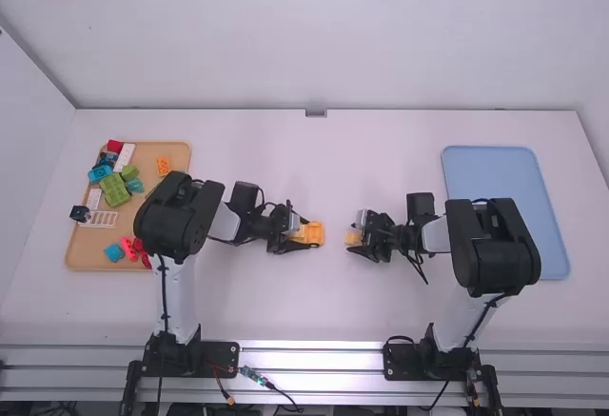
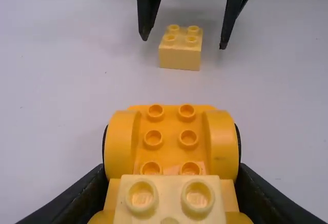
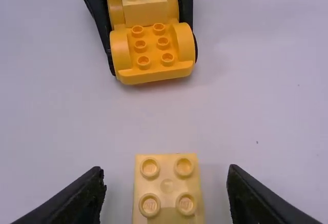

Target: Assemble lego blocks to make yellow taxi

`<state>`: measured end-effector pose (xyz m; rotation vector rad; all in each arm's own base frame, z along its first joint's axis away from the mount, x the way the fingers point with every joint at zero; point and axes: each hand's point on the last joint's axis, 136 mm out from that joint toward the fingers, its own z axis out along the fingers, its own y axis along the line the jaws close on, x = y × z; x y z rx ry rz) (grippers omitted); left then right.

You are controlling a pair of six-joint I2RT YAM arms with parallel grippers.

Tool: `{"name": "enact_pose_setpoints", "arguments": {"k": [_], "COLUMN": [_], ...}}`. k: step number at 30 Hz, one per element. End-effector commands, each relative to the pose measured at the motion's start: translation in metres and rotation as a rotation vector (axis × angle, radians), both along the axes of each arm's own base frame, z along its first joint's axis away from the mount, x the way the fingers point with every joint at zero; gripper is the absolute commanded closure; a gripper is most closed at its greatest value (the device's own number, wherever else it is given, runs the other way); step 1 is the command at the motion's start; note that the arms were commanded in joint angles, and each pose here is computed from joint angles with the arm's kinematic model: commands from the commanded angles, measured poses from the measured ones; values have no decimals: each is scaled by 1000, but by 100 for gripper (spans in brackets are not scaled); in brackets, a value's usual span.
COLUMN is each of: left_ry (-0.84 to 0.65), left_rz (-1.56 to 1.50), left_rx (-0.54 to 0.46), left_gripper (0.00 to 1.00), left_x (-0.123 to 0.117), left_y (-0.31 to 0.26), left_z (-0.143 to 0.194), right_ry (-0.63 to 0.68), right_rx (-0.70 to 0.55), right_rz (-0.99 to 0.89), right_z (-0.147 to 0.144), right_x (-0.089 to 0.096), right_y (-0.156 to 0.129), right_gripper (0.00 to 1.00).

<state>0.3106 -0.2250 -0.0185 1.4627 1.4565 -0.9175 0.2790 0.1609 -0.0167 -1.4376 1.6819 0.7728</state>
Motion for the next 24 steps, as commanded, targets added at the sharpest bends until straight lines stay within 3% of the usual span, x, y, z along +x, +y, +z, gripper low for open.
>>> {"name": "enact_pose_setpoints", "arguments": {"k": [1, 4, 11, 18, 24], "left_ry": [17, 25, 13, 0, -3], "left_rz": [13, 12, 12, 12, 12], "left_rx": [50, 52, 46, 43, 42], "left_gripper": [49, 52, 54, 55, 56], "left_x": [-4, -3, -4, -5, -4], "left_y": [2, 2, 2, 2, 2], "left_z": [-13, -13, -12, -12, -11], "right_ry": [4, 5, 2, -61, -51], "right_rx": [1, 1, -30, 24, 24], "right_rz": [0, 0, -13, 52, 6], "right_z": [-1, -1, -5, 1, -1], "right_x": [3, 2, 4, -7, -4], "right_y": [1, 1, -3, 3, 2], "right_gripper": [39, 50, 50, 47, 48]}}
